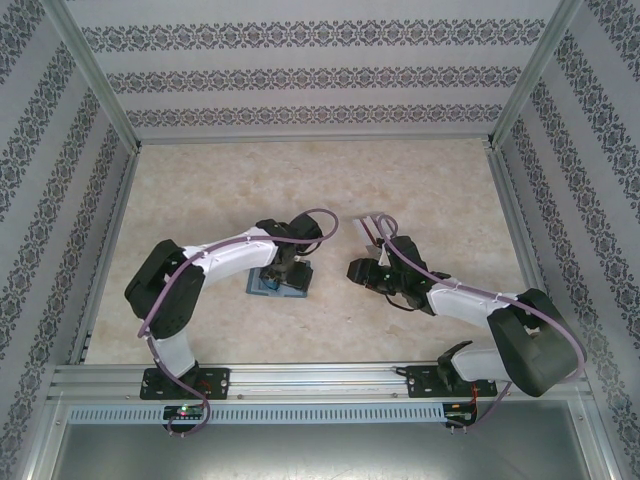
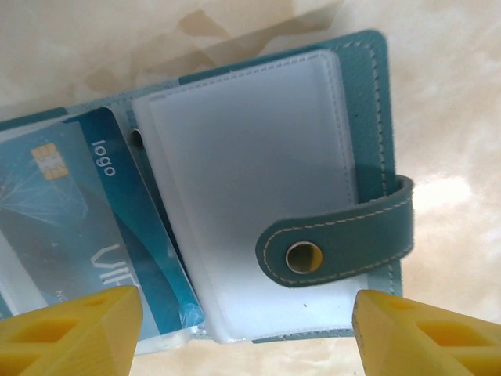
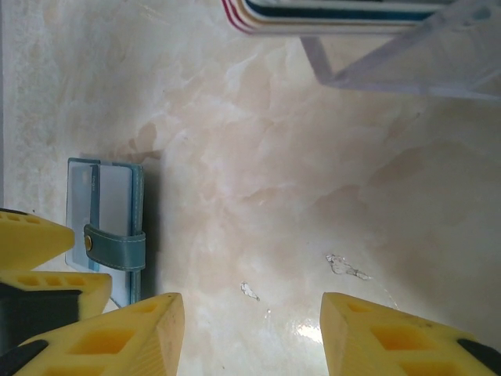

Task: Put the credit cards into the card holder

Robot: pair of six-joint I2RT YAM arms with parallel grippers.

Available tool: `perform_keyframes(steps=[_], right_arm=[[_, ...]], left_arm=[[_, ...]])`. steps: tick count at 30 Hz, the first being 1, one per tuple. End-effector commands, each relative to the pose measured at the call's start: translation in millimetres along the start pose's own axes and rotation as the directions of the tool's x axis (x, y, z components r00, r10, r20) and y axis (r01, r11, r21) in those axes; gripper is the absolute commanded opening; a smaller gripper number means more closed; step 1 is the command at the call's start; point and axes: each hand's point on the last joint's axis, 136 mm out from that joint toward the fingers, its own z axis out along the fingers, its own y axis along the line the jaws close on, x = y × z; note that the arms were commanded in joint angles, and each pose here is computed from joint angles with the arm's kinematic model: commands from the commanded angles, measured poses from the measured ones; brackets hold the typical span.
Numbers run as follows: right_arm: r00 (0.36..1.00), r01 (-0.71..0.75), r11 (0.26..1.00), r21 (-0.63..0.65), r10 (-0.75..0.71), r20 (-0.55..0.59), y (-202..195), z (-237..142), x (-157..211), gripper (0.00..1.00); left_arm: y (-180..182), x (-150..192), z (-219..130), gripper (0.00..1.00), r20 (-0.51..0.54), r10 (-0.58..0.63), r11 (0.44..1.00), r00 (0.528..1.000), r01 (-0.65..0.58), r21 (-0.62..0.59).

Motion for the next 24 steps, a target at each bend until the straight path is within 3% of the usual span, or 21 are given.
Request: perform_keyframes(steps=[1,4,8,10,16,20,24], right_arm=[[1.000,0.019,1.000,-0.015,-0.019,0.006,1,-3,-1,0.51],[1.000,0.017,1.000,-0.014,-0.017,0.007,1,-4,-1,0.51],[1.000,0.018,1.000,-0.015,-0.018,0.008,1,-5,-1,0.51],[1.000,0.019,1.000,-0.013,-0.019,0.007,0,-5,-1,0.51],[1.000,0.017,1.000,-0.012,-0.016,0.009,-1,-7,-1,0.51],[1.000,0.019,1.000,-0.011,-0.019,0.014,-1,-10,-1,0.51],[1.000,0.017,1.000,-0.007,-0.017,0.015,-3,-11,-1,0.51]], left_arm=[[-2,3,8,0.72,-0.016,0.009,1.000,1.000,-0.009,-0.016],[1,3,12,0.70,-0.016,0.008,0.999,1.000,-0.009,-0.035],[3,3,19,0.52,-0.022,0.019,0.998,1.000,-0.020,-0.053],[3,4,23,0.50,-0.036,0.026,0.998,0.999,-0.029,-0.058],[3,8,29,0.52,-0.055,0.037,0.997,0.998,-0.040,-0.059],[3,3,15,0.66,-0.023,0.031,0.998,0.999,-0.032,-0.050],[-1,-3,-4,0.74,0.024,0.018,1.000,1.000,-0.018,-0.018]])
